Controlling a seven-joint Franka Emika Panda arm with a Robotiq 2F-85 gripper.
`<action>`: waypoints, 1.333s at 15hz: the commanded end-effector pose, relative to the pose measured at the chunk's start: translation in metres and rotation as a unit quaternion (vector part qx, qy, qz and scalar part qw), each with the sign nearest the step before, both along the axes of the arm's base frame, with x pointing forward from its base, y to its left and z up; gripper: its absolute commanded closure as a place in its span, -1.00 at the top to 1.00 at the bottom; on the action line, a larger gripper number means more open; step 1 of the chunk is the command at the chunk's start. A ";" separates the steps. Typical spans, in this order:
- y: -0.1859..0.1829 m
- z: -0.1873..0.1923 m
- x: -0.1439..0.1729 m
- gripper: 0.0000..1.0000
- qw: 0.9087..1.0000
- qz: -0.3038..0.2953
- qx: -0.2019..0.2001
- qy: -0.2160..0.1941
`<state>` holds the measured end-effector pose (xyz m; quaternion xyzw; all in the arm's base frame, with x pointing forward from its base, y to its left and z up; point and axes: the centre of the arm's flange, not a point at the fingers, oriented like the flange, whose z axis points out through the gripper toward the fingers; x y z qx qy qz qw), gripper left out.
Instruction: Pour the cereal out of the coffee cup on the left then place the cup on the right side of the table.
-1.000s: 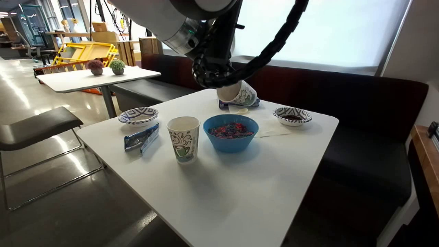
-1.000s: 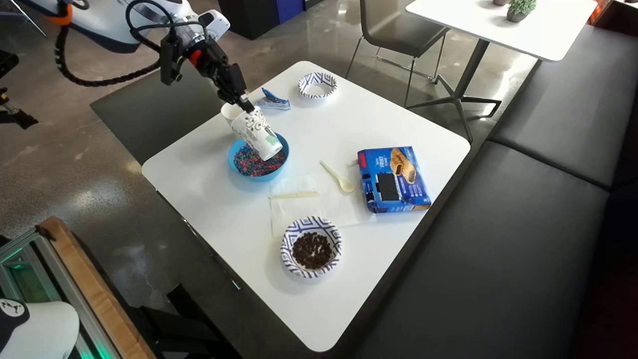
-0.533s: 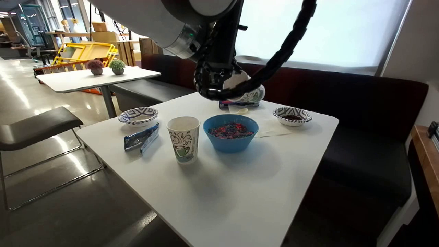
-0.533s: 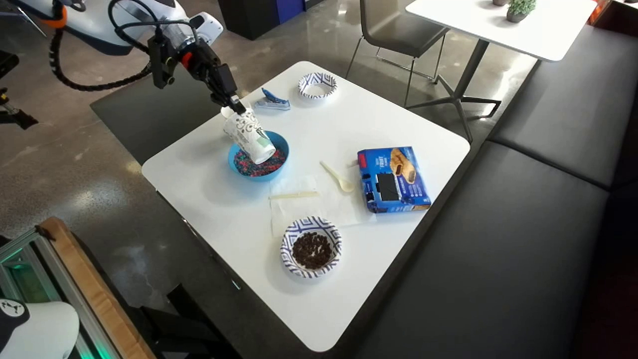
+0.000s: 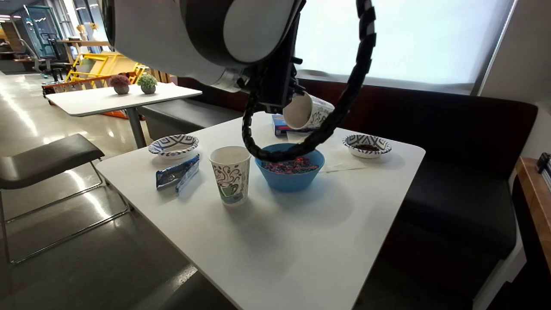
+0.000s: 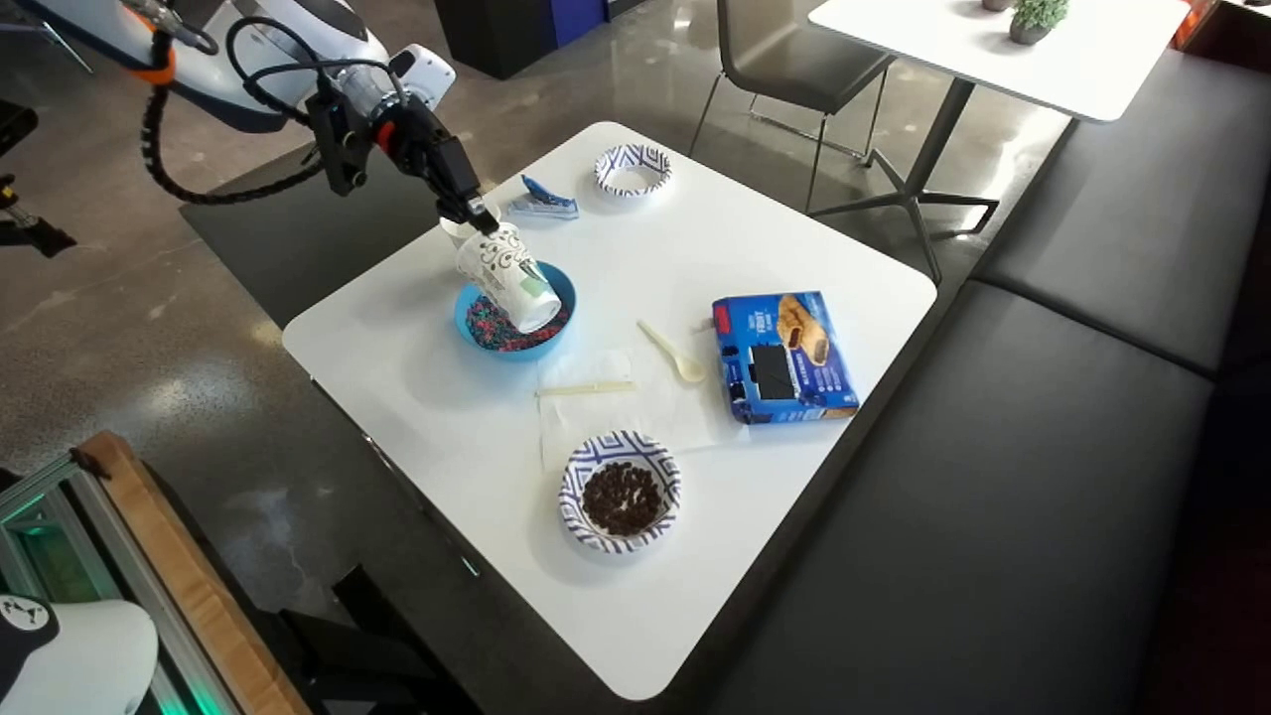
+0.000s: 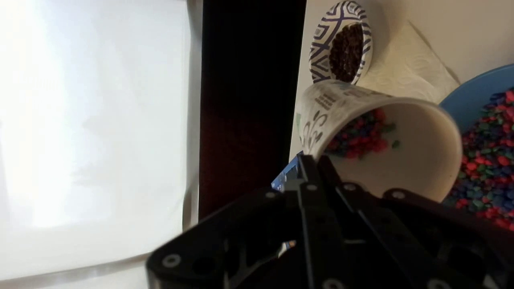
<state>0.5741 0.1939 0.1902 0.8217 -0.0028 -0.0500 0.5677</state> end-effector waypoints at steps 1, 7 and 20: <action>0.006 -0.025 0.017 -0.98 0.999 -0.012 -0.050 -0.011; 0.011 -0.037 0.014 -0.98 0.991 -0.032 -0.132 0.002; 0.008 -0.081 0.016 -0.98 0.972 0.017 -0.233 -0.008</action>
